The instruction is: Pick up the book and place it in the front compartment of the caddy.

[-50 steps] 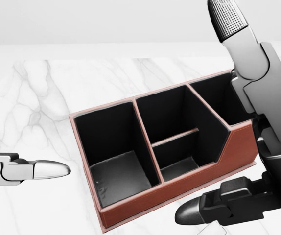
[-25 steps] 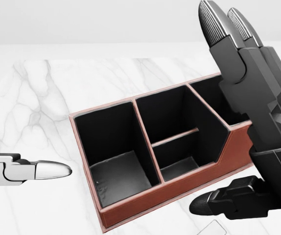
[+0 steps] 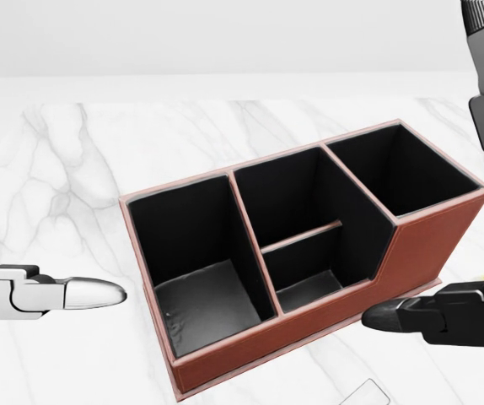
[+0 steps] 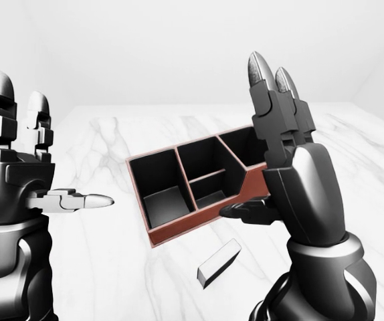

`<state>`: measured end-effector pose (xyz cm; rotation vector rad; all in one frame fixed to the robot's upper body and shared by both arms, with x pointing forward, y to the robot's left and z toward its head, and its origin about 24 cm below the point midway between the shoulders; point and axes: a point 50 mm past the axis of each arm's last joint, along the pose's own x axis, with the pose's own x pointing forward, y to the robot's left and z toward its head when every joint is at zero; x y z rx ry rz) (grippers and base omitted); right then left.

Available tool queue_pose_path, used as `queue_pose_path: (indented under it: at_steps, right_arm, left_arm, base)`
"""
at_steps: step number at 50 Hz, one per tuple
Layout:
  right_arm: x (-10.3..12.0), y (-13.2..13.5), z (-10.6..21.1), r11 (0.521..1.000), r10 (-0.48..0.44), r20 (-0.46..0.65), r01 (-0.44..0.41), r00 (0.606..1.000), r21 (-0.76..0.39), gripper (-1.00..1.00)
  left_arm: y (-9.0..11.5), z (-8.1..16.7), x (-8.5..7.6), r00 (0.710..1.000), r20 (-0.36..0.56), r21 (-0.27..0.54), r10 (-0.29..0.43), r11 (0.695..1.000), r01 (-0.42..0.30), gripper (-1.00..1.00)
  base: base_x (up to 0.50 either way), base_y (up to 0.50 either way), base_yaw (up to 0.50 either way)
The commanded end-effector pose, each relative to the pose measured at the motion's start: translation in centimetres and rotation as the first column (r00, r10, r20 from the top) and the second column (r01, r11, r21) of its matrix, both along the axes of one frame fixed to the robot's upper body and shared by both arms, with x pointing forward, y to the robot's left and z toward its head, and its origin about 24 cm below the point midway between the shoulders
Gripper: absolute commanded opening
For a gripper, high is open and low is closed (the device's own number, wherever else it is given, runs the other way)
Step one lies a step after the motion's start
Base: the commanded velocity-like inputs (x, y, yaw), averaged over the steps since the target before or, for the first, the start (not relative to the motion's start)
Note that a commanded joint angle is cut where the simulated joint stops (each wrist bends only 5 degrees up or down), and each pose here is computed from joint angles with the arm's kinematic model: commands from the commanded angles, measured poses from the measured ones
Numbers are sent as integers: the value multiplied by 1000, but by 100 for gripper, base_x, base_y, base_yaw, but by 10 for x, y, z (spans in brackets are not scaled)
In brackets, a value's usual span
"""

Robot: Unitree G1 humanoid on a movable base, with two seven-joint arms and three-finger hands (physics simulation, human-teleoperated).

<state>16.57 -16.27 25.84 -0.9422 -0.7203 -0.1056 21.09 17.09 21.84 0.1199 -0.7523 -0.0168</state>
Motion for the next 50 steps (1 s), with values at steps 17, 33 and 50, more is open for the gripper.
queue_pose_path:
  at_steps: [17,33,50]
  right_arm:
    - [-4,-23,1,992,-115,13,114,993,52,100]
    - [-2,-15,4,994,-103,26,102,994,35,100]
    - [-5,-20,-17,993,-53,-80,61,995,101,100]
  left_arm:
    - [5,5,-3,1000,26,0,18,1000,-18,100]
    - [6,5,-1,1000,23,-6,19,1000,-18,100]
    - [4,3,0,1000,11,-5,14,1000,-14,100]
  base:
    - [0,0,0]
    - [0,0,0]
    - [0,0,0]
